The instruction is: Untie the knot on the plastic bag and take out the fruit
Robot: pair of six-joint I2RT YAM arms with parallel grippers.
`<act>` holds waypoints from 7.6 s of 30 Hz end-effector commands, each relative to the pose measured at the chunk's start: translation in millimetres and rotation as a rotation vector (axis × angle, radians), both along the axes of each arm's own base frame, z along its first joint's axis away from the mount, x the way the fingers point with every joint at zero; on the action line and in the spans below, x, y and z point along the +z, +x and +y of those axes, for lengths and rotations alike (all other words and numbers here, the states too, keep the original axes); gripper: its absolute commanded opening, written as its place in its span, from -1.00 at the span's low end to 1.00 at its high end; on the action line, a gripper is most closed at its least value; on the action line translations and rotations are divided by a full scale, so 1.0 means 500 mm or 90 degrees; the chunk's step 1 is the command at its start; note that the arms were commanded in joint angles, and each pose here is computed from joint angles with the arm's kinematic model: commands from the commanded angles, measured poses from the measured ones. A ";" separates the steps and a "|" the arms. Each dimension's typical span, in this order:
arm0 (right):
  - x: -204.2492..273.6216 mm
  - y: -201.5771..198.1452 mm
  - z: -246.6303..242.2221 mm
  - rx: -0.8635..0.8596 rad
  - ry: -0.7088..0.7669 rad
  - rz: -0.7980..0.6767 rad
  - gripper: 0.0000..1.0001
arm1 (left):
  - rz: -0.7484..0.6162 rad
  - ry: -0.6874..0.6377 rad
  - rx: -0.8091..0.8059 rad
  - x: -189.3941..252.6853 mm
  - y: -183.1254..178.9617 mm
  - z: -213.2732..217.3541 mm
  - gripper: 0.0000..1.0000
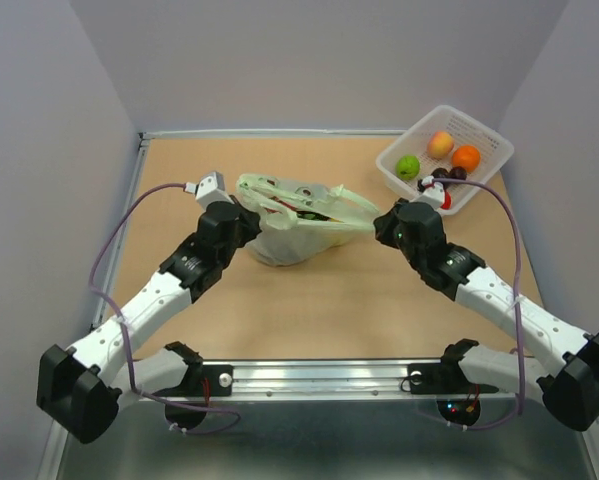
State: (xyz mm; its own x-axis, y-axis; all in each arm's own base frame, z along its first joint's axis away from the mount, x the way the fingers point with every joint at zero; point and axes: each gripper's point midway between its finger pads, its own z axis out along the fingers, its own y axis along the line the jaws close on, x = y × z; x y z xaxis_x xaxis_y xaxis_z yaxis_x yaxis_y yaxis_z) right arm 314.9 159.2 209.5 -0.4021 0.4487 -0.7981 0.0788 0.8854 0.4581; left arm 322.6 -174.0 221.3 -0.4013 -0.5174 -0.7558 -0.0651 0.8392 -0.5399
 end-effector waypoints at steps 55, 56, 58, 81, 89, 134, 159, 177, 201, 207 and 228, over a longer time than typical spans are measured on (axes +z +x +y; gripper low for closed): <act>-0.070 0.230 0.066 0.290 -0.138 0.140 -0.99 | 0.109 0.061 0.132 -0.125 -0.120 0.214 -1.00; -0.073 0.221 0.071 0.298 -0.130 0.144 -0.99 | 0.096 0.064 0.120 -0.112 -0.111 0.209 -1.00; -0.068 0.207 0.080 0.314 -0.120 0.139 -0.99 | 0.075 0.086 0.063 -0.080 -0.098 0.186 -0.85; -0.050 0.124 0.152 0.387 -0.221 0.070 -0.99 | -0.031 0.478 -0.197 0.077 -0.017 -0.057 0.97; -0.059 0.109 0.149 0.376 -0.235 0.074 -0.99 | 0.041 0.604 0.004 -0.022 0.069 0.000 0.97; 0.282 0.051 0.218 0.557 0.153 -0.191 0.64 | 0.078 0.157 -0.006 -0.029 0.022 0.167 -0.48; -0.209 -0.205 0.369 0.658 -0.042 0.159 0.13 | 0.082 0.042 0.027 -0.089 0.014 0.133 -0.43; 0.016 -0.148 0.384 0.641 -0.218 -0.029 0.26 | 0.112 0.039 -0.008 -0.161 -0.017 0.086 0.03; -0.064 0.147 0.346 0.471 -0.591 -0.093 0.58 | 0.103 0.118 -0.041 -0.158 -0.045 0.084 0.57; -0.064 0.199 0.346 0.452 -0.567 -0.093 0.17 | 0.126 0.117 -0.061 -0.197 -0.055 0.053 0.57; -0.094 0.413 0.252 0.267 -0.233 -0.008 -0.39 | 0.221 0.161 -0.069 -0.309 -0.085 0.024 0.57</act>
